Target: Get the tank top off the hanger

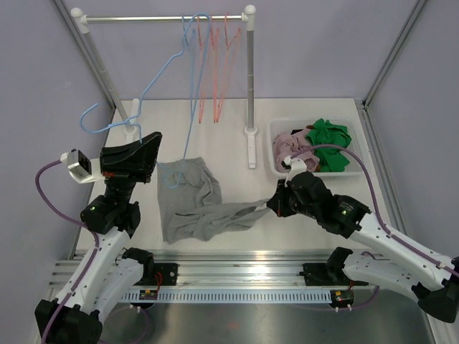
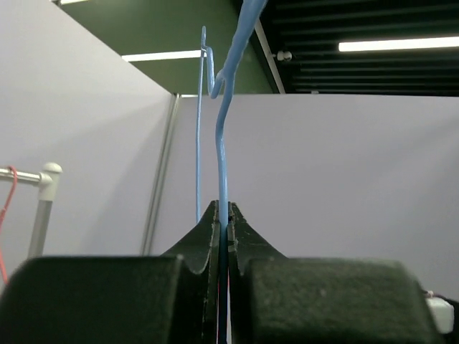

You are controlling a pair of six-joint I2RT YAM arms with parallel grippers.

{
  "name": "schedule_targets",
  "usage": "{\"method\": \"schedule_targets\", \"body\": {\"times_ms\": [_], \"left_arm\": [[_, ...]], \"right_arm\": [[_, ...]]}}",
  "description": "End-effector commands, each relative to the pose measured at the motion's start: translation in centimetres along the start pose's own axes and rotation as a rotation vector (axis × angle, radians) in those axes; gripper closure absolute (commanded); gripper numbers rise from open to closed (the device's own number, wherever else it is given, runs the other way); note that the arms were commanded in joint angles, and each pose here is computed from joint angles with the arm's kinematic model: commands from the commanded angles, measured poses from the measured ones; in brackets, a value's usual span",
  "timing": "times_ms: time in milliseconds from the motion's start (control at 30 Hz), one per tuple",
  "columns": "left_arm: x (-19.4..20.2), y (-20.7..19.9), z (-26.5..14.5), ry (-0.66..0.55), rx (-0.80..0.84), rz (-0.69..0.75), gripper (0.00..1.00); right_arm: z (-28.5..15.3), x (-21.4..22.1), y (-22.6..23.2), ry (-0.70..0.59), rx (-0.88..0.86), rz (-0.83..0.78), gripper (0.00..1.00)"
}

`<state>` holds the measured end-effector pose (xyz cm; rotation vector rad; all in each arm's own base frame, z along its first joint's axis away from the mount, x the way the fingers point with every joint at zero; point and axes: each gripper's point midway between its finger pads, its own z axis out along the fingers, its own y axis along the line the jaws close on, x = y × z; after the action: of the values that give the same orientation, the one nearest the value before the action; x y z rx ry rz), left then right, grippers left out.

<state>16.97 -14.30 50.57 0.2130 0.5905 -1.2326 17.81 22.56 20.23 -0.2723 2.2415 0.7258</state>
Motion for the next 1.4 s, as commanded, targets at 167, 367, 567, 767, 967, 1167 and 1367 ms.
{"method": "schedule_targets", "body": {"times_ms": [167,367,567,767,967,1167,1367], "left_arm": [[-2.7,0.2,-1.2,0.017,-0.186,0.224,1.0],[-3.2,7.1,-9.3,0.228,-0.821,0.329,1.0],[0.5,11.4,-13.2,0.497,-1.042,0.34,1.0],[1.6,13.5,-13.0,0.586,-1.105,0.334,1.0],[2.8,16.9,-10.0,0.749,-1.093,0.352,1.0],[1.6,19.0,-3.6,0.744,-1.002,0.373,1.0],[2.8,24.7,-0.3,0.822,-1.021,0.417,1.0]], "right_arm": [[-3.1,-1.6,0.5,-0.075,-0.041,-0.012,1.0],[0.0,-0.9,4.4,0.0,-0.18,0.0,1.0],[5.8,-1.1,9.0,-0.005,-0.085,-0.117,1.0],[10.4,-1.0,9.7,0.015,0.038,-0.142,0.2],[6.1,-3.3,8.0,-0.116,0.049,-0.064,0.0],[2.0,-2.9,6.7,-0.15,-0.025,-0.042,0.01],[-0.4,-2.4,5.2,-0.176,-0.043,-0.03,0.0]]}}
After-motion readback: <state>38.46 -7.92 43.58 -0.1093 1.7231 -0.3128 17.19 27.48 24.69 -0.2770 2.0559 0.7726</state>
